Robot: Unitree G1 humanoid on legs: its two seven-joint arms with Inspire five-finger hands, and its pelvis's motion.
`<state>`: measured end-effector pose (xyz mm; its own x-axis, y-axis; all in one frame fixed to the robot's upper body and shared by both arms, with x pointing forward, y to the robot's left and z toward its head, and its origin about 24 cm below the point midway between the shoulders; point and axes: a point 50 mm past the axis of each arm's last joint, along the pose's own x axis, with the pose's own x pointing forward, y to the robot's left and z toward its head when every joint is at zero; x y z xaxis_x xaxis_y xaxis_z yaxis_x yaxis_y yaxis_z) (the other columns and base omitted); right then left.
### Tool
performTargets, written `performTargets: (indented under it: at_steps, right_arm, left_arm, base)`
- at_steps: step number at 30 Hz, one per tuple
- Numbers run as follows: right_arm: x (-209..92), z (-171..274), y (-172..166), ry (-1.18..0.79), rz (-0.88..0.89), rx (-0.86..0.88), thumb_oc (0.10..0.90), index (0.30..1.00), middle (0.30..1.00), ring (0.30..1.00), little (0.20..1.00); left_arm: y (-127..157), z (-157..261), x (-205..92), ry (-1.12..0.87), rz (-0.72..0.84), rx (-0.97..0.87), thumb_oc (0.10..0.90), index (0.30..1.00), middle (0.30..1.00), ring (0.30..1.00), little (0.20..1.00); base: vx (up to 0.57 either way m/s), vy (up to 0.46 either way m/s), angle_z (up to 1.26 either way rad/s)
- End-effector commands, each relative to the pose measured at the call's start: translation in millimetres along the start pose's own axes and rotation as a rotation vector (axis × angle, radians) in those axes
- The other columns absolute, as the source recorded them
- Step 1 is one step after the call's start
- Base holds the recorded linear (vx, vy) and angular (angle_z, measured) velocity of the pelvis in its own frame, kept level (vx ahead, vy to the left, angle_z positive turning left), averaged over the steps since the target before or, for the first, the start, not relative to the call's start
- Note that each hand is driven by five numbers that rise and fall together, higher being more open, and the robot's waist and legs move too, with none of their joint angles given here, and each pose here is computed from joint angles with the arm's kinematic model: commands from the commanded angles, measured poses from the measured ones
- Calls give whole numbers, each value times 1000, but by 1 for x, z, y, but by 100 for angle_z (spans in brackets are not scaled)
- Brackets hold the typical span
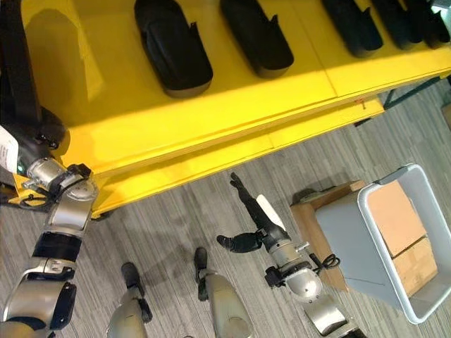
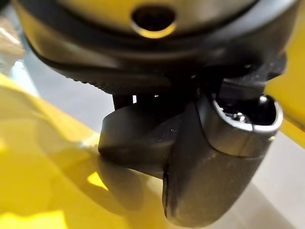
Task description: Move parts from the plastic box to the shelf.
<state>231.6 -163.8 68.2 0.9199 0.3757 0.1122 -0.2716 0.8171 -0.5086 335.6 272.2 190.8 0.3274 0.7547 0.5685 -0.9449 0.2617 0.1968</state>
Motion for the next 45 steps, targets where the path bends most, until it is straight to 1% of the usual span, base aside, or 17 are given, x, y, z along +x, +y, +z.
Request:
performTargets:
  at_steps: [1,10,17,22,30,31,32,33,45]
  right_arm:
    - [-3,27,-16,-163,-37,31,900,1000,1000,1000,1000]
    - [2,28,-9,-166,-7,45,900,1000,1000,1000,1000]
    - [2,29,-6,-168,17,50,900,1000,1000,1000,1000]
    - [-1,28,-6,-165,26,34,900,1000,1000,1000,1000]
    - [-3,30,-9,-171,33,10,900,1000,1000,1000,1000]
    - [-3,30,-9,-168,35,8,900,1000,1000,1000,1000]
    - [-3,29,-10,-166,35,4,900,1000,1000,1000,1000]
    - [-4,29,-10,-165,38,-1,900,1000,1000,1000,1000]
    - [-5,28,-13,-151,32,-14,900,1000,1000,1000,1000]
  left_arm:
    - [12,56,28,-214,166,-154,400,300,300,300,300]
    - [-8,62,19,-201,47,-139,400,300,300,300,300]
    - [-17,49,20,-157,-8,-75,400,300,300,300,300]
    - [-23,35,18,-139,-76,20,400,300,300,300,300]
    - [-31,21,14,-60,-138,42,400,300,300,300,300]
    - [-32,21,14,-57,-142,40,443,360,360,360,360]
    - [-33,21,13,-49,-149,35,853,934,934,934,934]
    - [-33,21,13,-43,-156,30,900,1000,1000,1000,1000]
    - [-40,28,9,35,-194,-88,900,1000,1000,1000,1000]
  base:
    - [0,-16,28]
    - [16,9,9]
    - [0,0,0]
    - [0,0,0]
    - [0,19,-3]
    - [0,0,0]
    - [0,0,0]
    - [0,0,0]
    - [0,0,0]
